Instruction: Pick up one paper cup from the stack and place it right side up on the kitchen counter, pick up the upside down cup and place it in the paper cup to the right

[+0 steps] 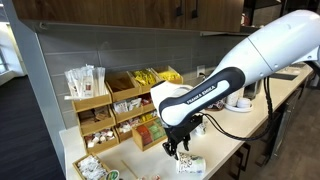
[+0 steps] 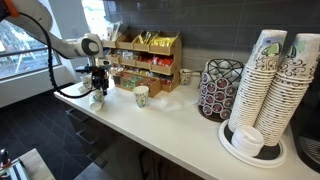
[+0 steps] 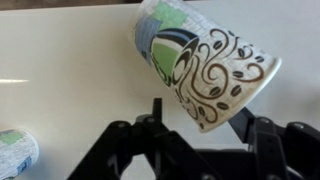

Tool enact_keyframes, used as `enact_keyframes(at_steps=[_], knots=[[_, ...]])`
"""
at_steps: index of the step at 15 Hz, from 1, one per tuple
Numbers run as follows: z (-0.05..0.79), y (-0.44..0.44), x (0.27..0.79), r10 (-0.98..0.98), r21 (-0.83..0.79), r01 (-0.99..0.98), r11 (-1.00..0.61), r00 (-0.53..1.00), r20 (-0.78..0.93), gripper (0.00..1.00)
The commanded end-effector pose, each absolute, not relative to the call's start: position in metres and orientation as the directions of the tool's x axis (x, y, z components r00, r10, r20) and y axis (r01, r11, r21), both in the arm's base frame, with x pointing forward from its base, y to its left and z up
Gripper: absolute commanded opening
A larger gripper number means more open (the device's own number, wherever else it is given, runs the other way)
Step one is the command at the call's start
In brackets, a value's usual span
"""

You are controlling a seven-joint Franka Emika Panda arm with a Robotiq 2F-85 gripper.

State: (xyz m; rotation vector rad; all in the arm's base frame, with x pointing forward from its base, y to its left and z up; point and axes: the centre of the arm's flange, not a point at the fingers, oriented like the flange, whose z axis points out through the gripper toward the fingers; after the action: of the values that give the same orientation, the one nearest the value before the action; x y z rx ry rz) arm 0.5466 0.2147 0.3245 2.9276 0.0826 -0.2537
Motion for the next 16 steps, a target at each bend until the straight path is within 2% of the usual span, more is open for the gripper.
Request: enact_keyframes(at_steps=[1, 6, 9, 10, 16], knots=[[0.320, 0.207, 0.541, 0.016, 0.224, 0.061, -0.973, 0.981, -0.195, 0.37], [0.336, 0.193, 0.535, -0.023, 0.192, 0.003, -0.981, 0.990, -0.136, 0.02], [0.353, 0.181, 0.525, -0.059, 0.164, -0.045, -0.985, 0.995, -0.081, 0.00], [0.358, 0.176, 0.522, -0.074, 0.153, -0.064, -0.986, 0.996, -0.058, 0.03], [0.402, 0.142, 0.483, -0.244, 0.116, -0.265, -0.957, 0.956, 0.165, 0.03]])
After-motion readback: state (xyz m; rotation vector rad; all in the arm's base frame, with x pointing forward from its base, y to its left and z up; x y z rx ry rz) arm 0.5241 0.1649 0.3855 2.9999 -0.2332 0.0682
